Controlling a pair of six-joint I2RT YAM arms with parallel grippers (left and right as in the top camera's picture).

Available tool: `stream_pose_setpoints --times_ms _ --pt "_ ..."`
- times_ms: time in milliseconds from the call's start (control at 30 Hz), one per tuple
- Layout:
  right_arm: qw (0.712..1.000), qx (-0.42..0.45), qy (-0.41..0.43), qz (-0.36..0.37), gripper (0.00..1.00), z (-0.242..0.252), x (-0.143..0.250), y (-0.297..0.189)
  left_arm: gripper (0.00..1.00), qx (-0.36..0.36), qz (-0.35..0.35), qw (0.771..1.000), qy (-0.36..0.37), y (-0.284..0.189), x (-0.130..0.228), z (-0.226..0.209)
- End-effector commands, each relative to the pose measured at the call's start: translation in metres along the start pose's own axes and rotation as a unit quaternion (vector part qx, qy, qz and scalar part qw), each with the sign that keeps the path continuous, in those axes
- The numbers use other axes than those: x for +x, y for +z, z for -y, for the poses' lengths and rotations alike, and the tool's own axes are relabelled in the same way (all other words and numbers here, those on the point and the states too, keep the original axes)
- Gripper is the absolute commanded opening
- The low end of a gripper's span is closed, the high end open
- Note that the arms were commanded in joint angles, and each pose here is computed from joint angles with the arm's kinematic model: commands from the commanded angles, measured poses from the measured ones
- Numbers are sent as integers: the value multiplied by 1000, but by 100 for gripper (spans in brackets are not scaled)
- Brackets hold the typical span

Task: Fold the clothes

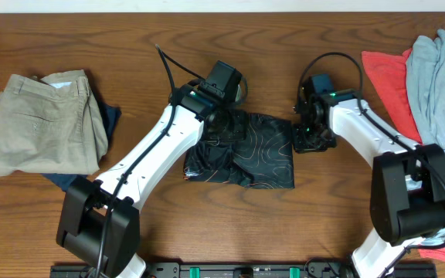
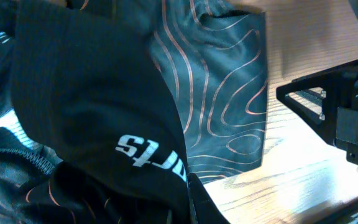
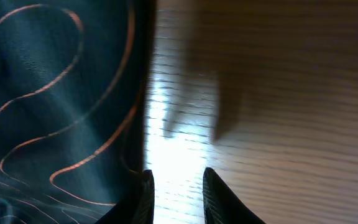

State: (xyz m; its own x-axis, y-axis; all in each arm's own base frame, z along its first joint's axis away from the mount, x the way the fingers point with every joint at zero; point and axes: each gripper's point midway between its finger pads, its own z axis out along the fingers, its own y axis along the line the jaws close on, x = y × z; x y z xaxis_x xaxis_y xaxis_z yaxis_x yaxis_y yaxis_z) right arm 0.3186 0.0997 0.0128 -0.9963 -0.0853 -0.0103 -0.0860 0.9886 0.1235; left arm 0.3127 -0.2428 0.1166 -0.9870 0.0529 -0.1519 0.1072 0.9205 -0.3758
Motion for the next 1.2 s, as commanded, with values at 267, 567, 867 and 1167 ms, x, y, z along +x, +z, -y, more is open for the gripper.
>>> stream_pose_setpoints --times_ms 267,567,867,1167 --pt "1000 -8 -23 -11 26 -20 5 12 6 13 67 997 19 -51 -14 8" --pt "999 -9 -30 -6 27 -24 3 13 7 15 61 998 28 -57 -3 16" --pt "999 -9 -31 -6 28 -25 3 13 6 16 32 998 57 -30 11 37" --pt "999 -9 -33 -7 29 -26 4 13 6 41 34 996 78 6 9 68"
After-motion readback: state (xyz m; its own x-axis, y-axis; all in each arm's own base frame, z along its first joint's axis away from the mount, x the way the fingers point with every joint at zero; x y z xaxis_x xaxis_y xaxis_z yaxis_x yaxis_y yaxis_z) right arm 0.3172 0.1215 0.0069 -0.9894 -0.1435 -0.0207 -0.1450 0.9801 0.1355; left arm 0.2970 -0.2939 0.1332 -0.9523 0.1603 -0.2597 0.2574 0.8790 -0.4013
